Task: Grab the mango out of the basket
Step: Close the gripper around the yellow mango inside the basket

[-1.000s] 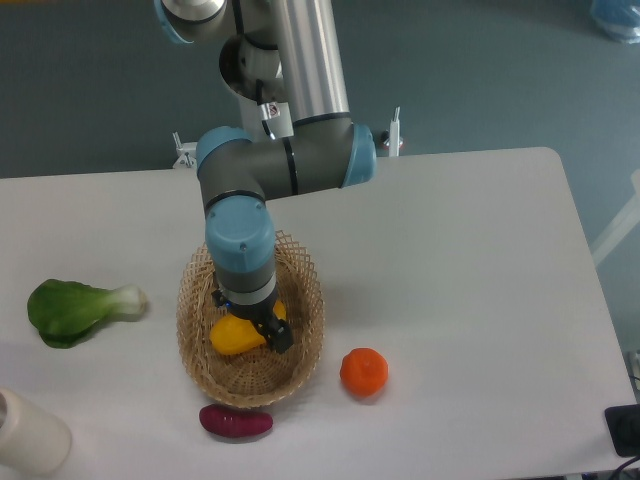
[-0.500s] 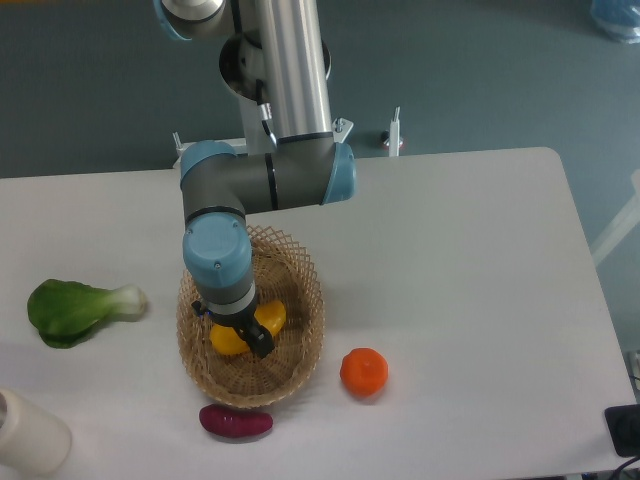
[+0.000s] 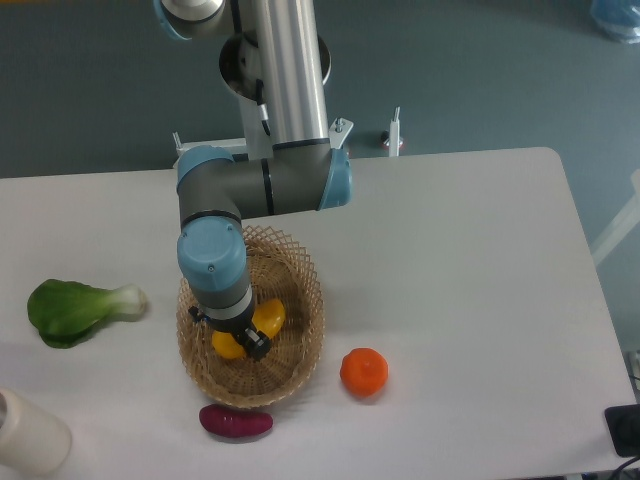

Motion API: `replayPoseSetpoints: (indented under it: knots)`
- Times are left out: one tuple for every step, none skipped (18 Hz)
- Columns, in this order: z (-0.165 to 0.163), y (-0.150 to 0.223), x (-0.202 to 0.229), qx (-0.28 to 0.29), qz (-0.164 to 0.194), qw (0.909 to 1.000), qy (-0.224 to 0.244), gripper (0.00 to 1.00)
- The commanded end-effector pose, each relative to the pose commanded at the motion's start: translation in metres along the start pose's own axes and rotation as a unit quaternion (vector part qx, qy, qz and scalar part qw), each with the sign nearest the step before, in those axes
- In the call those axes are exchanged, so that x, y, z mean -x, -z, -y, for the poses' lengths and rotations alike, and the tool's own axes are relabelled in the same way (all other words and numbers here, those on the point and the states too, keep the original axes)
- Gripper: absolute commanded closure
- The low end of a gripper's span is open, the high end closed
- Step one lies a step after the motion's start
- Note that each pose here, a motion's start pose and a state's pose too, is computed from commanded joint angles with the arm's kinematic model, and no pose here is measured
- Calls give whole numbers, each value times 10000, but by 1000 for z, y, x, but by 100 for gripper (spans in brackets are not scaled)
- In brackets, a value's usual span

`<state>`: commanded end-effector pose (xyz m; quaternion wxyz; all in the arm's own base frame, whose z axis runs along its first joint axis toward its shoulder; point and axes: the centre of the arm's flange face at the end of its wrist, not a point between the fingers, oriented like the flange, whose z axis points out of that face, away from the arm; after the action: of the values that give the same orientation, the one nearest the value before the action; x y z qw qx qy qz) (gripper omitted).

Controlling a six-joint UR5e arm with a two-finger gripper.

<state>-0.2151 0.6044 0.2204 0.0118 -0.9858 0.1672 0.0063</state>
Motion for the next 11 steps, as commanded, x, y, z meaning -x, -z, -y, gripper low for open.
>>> replayPoseSetpoints:
  knots:
    - [0, 4, 1, -30, 25, 10000, -8, 62]
    - [0, 13, 3, -78, 85, 9999, -16, 62]
    - [1, 23, 4, -130, 151, 9998, -24, 62]
    - [0, 29, 7, -159, 188, 9997, -2, 62]
    - [-1, 39, 10, -203, 269, 9994, 21, 62]
    - [-6, 46, 16, -218, 318, 9992, 82, 62]
    - [-14, 55, 25, -252, 397, 9988, 166, 62]
    - [-21, 65, 30, -285, 450, 9983, 235, 62]
    - [-29, 73, 37, -312, 497, 9978, 311, 62]
    - [-38, 81, 45, -349, 537, 9972, 394, 62]
    - [-45, 88, 49, -355, 589, 9969, 380, 61]
